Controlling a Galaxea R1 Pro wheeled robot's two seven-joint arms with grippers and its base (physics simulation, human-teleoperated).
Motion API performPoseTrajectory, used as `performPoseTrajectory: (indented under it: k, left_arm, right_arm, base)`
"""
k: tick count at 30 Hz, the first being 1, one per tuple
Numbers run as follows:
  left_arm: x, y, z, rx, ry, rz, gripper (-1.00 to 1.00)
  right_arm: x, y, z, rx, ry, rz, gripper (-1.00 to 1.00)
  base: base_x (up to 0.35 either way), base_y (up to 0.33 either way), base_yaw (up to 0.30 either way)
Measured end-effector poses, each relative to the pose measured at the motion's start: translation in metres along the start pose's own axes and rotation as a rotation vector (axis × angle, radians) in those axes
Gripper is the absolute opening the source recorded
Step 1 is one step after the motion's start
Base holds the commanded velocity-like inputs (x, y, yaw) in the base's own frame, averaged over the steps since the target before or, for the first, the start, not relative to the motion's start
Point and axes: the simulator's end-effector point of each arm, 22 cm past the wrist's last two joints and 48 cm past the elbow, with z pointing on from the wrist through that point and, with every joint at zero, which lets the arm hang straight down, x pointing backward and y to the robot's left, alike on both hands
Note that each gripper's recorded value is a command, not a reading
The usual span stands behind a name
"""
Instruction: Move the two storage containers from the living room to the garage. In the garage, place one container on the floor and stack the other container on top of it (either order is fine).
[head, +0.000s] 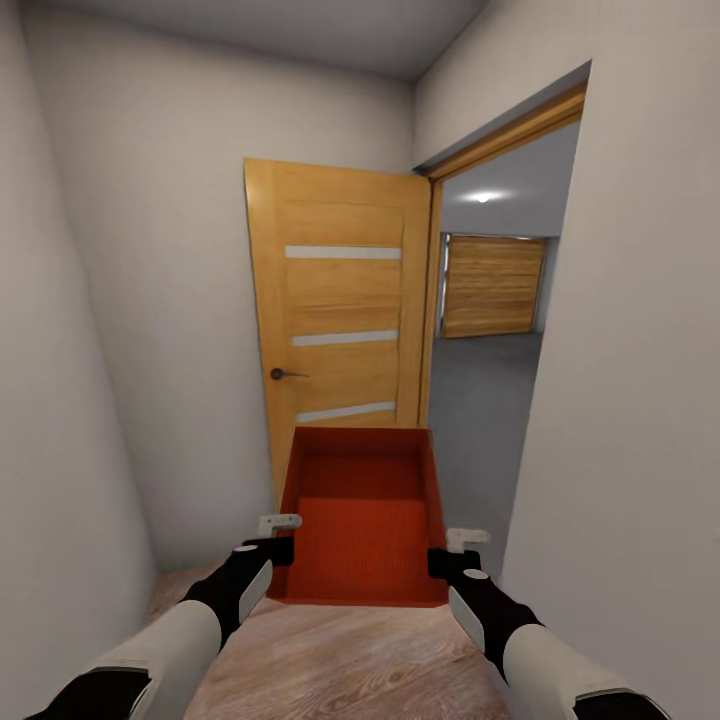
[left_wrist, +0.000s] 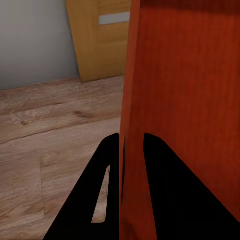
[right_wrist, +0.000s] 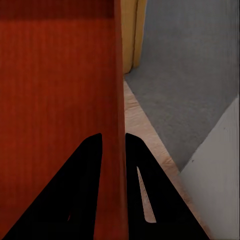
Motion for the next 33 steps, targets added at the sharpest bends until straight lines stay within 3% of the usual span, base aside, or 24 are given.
performPoseTrajectory:
  k: [8,25,33]
  left_arm:
    - [0.0002,-0.0006,-0.0002,0.0,-0.001,0.0,-1.0]
    - [-0.0002,0.0,-0.0003,0.0,0.0,0.0,-1.0]
    - [-0.0011,-0.0005,-0.0004,0.0,-0.005,0.0,-1.0]
  right_arm:
    - [-0.0001,-0.0007,-0.0001,0.0,0.0,-0.001,-1.0]
    - [-0.0001,0.0,-0.0003,0.0,0.0,0.0,-1.0]
    - [-0.0011,-0.0004,-0.0002,-0.001,-0.004,0.0,-1.0]
  base:
    - [0.038,0.043,-0.242]
    - [0.162,0.264,-0.241]
    - [0.162,0.23,-0.059]
